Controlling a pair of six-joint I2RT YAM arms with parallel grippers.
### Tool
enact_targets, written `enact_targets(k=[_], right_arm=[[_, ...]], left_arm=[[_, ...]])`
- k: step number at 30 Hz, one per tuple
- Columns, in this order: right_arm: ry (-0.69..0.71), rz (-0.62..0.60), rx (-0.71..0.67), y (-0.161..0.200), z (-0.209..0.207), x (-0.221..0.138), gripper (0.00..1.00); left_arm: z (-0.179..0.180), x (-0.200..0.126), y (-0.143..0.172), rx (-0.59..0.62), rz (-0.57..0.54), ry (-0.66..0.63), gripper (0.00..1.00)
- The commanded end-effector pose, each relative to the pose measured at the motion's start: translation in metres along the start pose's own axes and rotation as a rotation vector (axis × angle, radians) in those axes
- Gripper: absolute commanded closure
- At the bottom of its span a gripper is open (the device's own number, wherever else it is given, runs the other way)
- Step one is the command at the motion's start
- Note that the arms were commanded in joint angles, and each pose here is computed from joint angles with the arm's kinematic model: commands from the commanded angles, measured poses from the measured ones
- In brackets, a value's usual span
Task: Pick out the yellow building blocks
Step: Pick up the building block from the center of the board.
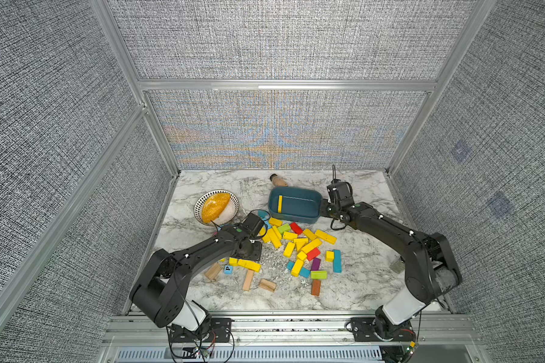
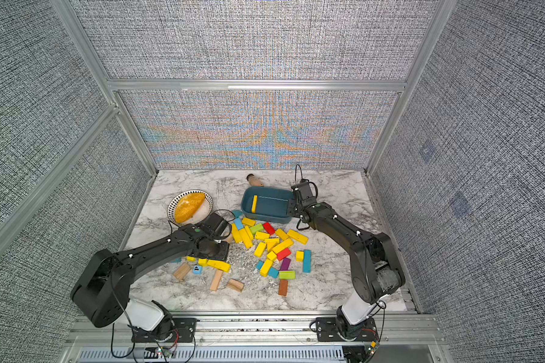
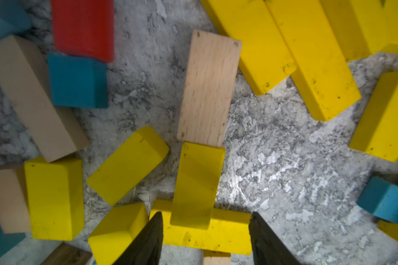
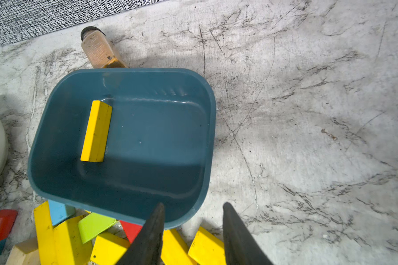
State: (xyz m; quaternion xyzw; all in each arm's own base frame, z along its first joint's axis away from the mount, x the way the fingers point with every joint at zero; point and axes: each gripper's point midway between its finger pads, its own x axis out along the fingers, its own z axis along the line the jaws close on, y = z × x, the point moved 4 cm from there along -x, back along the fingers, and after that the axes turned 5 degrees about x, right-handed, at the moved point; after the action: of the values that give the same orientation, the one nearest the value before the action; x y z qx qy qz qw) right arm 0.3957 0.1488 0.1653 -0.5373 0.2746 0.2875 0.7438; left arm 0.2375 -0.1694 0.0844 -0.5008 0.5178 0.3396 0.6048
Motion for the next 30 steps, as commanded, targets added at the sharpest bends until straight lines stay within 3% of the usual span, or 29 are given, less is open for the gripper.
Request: enact_targets(k=[1,9,17,22,27,30], right_arm=[[-0.013,-0.017,0.008,-0.003,0.002,-0.003,0.56],[-0.016,-0.006,-0.006,0.001,0.001,-0.006,0.56],[-0.03,-0.034,-0.009,-0.007,0.0,-0.024,0.56],[-0.123,-0.05,-0.027,-0.012,0.01,-0.049,0.56],[-0.518,0.042,-0.038,0.005,0.068,-0.082,0.56],[-0.659,0.121,-0.034,0.02,0.103,-0.095,0.56]], left_arm=[[0.004,0.005,-0.002,0.051,0.008,-0.043,0.4],[0.005,0.02,-0.002,0.07,0.032,-0.064,0.5],[0.003,0.01,-0.007,0.091,-0.014,-0.045,0.72],[-0.008,-0.024,-0.026,0.099,-0.224,0.061,0.82],[-0.04,-0.062,-0.049,0.145,-0.527,0.332,0.85],[-0.053,-0.078,-0.057,0.159,-0.672,0.448,0.89]])
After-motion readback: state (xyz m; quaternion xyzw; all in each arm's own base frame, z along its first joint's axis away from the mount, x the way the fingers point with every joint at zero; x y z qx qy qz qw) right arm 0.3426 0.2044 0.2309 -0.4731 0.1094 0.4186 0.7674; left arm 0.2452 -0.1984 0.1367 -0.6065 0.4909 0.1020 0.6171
